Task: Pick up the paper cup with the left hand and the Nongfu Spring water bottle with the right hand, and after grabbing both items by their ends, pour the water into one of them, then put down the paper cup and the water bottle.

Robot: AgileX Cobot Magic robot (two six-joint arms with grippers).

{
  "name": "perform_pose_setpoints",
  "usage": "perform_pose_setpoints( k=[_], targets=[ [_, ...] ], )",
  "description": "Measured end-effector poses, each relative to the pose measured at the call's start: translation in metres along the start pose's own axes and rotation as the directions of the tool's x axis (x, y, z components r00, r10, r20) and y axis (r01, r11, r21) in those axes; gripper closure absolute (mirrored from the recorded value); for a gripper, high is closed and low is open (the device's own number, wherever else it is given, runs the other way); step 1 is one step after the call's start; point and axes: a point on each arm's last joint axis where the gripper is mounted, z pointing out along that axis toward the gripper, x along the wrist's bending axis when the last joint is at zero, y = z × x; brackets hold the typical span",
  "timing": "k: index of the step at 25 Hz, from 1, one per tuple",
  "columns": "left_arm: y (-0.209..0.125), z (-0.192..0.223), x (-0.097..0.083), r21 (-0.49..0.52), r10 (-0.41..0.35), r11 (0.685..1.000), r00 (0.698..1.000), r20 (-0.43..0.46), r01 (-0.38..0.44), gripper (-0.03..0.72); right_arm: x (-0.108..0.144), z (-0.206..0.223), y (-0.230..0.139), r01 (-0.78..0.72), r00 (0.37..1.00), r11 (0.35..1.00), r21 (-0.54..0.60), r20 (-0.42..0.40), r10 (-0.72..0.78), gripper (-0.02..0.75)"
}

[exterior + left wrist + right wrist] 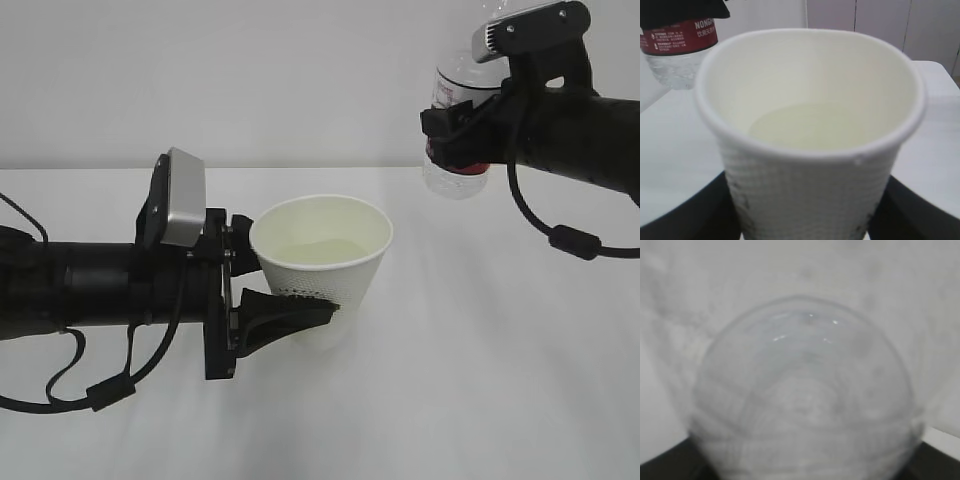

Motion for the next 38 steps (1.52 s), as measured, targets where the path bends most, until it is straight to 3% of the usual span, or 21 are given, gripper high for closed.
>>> perform_pose_setpoints(
  k=[21, 38],
  targets=[
    [0.0, 0.0, 0.0, -0.001, -0.001, 1.0, 1.0, -0.002, 0.001, 0.202, -0.06, -0.009, -0.014, -0.076, 0.983, 0.996, 0.053, 0.174, 0.066, 0.28],
    [0.0, 0.0, 0.0, -0.001, -0.002, 1.0, 1.0, -0.004, 0.002, 0.201, -0.073, -0.005, -0.026, -0.089, 0.975, 0.993, 0.083, 0.213, 0.069, 0.28]
  ],
)
